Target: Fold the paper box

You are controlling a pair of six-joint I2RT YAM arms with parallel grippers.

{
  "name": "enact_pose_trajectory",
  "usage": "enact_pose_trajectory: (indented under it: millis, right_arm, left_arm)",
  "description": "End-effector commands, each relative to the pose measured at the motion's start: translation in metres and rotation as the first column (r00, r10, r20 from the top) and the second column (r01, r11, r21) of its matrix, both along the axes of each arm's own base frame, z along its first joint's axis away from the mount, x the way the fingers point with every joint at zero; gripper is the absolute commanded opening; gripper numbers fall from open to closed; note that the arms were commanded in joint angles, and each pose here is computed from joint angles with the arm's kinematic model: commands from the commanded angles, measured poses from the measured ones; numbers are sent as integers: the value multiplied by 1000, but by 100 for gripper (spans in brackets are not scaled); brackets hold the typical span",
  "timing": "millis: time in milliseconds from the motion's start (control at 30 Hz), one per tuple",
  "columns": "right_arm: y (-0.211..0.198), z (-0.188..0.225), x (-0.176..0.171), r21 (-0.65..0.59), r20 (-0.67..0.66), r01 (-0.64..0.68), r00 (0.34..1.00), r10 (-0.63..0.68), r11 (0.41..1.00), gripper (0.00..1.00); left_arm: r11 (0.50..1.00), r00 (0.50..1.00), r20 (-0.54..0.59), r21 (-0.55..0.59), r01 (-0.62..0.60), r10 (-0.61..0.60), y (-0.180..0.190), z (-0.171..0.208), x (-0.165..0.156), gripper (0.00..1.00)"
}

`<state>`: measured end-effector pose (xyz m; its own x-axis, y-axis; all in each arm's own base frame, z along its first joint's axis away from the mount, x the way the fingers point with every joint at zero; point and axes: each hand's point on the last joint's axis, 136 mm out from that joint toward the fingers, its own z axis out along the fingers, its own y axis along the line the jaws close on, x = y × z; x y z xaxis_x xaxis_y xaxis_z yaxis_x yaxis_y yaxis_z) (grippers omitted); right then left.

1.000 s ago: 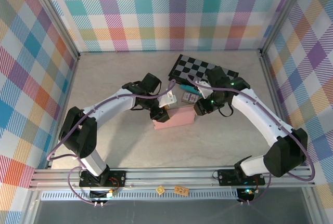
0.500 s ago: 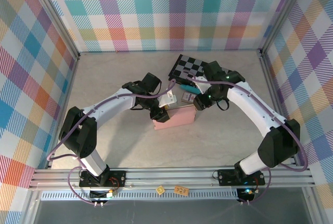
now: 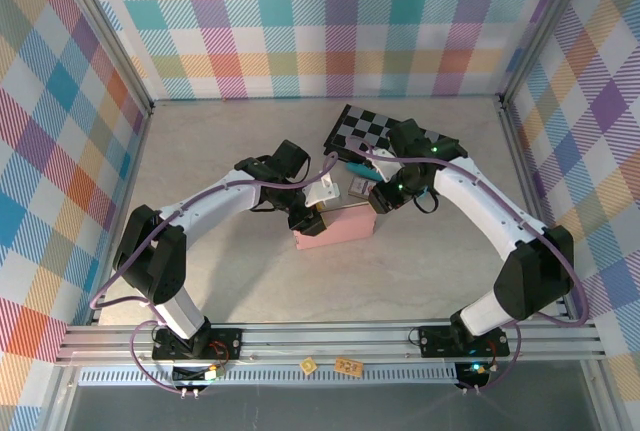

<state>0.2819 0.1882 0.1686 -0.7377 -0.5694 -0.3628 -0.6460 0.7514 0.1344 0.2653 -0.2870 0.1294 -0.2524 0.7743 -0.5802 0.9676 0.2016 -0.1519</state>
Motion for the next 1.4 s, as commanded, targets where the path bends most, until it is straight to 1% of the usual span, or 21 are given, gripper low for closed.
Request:
enact_pose_trajectory:
  millis: [0, 133, 300, 533, 700, 800, 933, 1033, 1167, 1333, 1367]
  right_arm:
    - [5, -7, -4, 15, -24, -19, 1000, 20, 1000, 41]
    - [8, -9, -4, 24, -39, -21, 999, 22, 999, 33]
    - [6, -14, -5, 11, -44, -16, 999, 17, 1000, 31]
    - [5, -14, -6, 10, -46, -13, 999, 13, 1000, 22]
    - [6, -14, -4, 14, -49, -6, 999, 6, 1000, 19]
    - [7, -12, -3, 17, -42, -2, 999, 3, 1000, 15]
    - [10, -7, -4, 17, -40, -5, 999, 6, 1000, 6]
    - [11, -6, -5, 15, -49, 1, 999, 0, 1000, 3]
    - [12, -5, -7, 11, -67, 21, 998, -21, 1000, 0]
    - [13, -4, -9, 9, -109, 46, 993, -44, 999, 0]
    - [13, -5, -9, 8, -127, 72, 989, -71, 997, 0]
  left_arm:
    - [1000, 1000, -12, -23, 11, -11, -2, 5, 1, 46]
    - [1000, 1000, -14, -24, 10, -10, -2, 4, 1, 46]
    - [1000, 1000, -15, -22, 7, -8, -2, 4, 2, 46]
    - [1000, 1000, -20, -27, 1, -1, -3, 3, 3, 46]
    - [1000, 1000, -17, -28, 1, -1, -3, 4, 4, 46]
    - [1000, 1000, -18, -26, 0, 0, -3, 4, 4, 46]
    - [1000, 1000, -14, -29, -5, 5, -3, 6, 5, 47]
    - [999, 1000, -15, -33, -11, 10, -3, 6, 5, 48]
    - [999, 1000, -13, -38, -21, 20, -4, 7, 7, 48]
    - [999, 999, -11, -37, -33, 33, -4, 8, 9, 49]
    - [999, 999, -9, -39, -35, 35, -4, 9, 10, 49]
